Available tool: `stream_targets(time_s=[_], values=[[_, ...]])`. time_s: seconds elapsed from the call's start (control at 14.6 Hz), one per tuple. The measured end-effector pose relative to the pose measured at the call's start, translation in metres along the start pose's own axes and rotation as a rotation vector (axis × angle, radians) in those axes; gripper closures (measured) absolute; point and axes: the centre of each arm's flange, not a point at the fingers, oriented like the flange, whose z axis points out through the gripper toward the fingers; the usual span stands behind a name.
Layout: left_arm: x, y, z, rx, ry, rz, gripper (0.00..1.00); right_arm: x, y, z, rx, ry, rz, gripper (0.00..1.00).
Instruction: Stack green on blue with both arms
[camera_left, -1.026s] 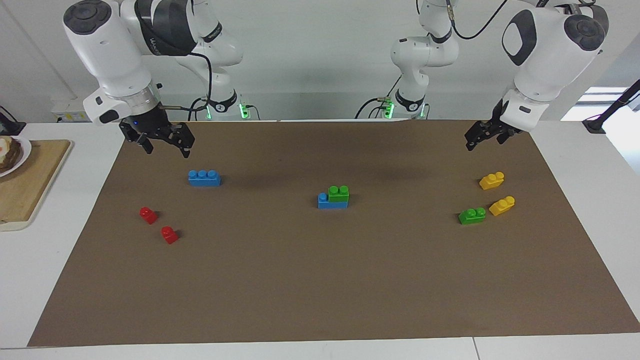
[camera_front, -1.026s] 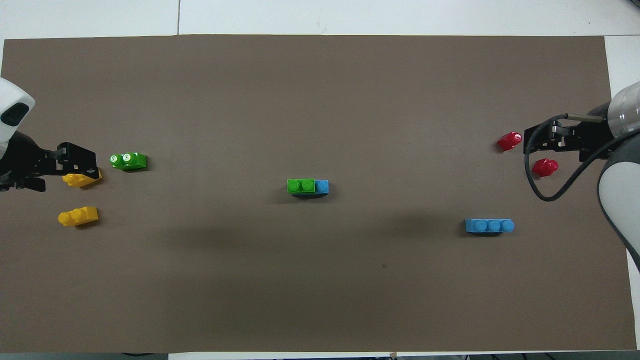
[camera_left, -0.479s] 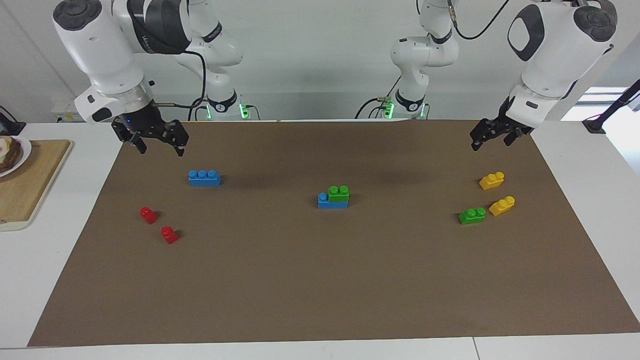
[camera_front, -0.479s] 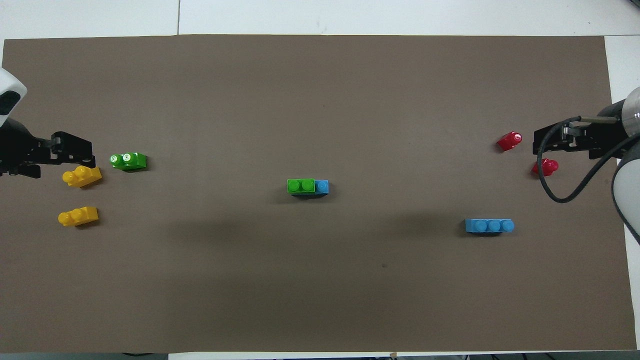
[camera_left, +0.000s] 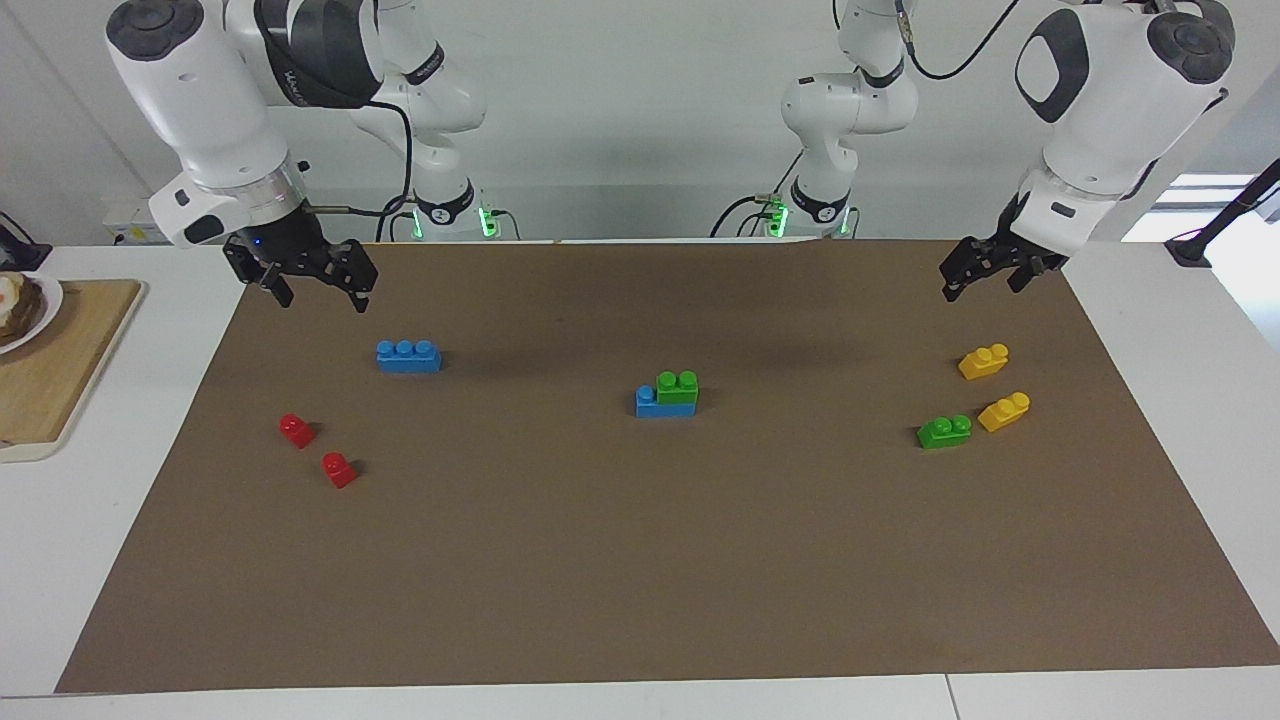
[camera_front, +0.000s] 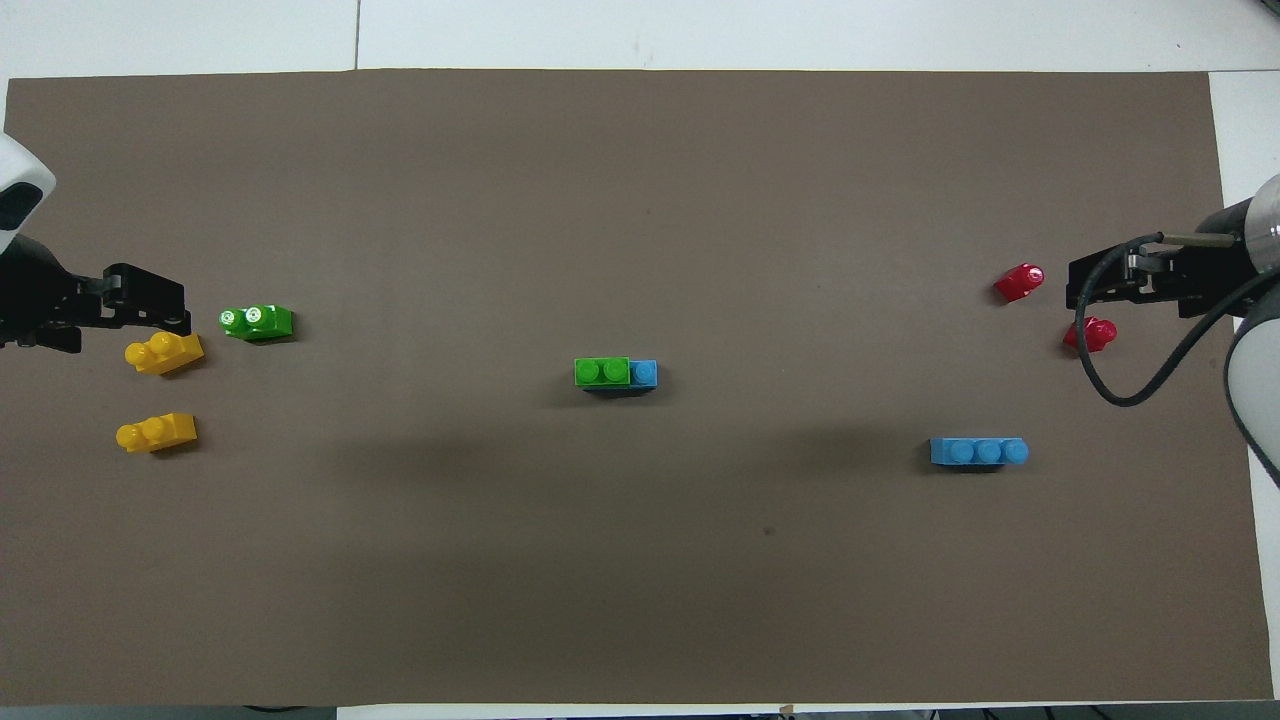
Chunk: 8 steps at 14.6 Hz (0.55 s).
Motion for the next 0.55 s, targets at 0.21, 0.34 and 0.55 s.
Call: stream_targets(time_s=[0.21, 0.34, 0.55], values=[[-0.0001, 0.0012, 0.0001, -0.004, -0.001, 0.003, 0.0, 0.0, 0.0, 0.0, 0.0, 0.0, 0.0, 0.0], [-0.0002, 0.0026, 0.0001, -0.007, -0.001, 0.005, 0.0, 0.0, 0.0, 0.0, 0.0, 0.0, 0.0, 0.0], [-0.0003, 0.0033, 0.0002, -0.008, -0.001, 0.007, 0.0, 0.0, 0.0, 0.0, 0.0, 0.0, 0.0, 0.0]])
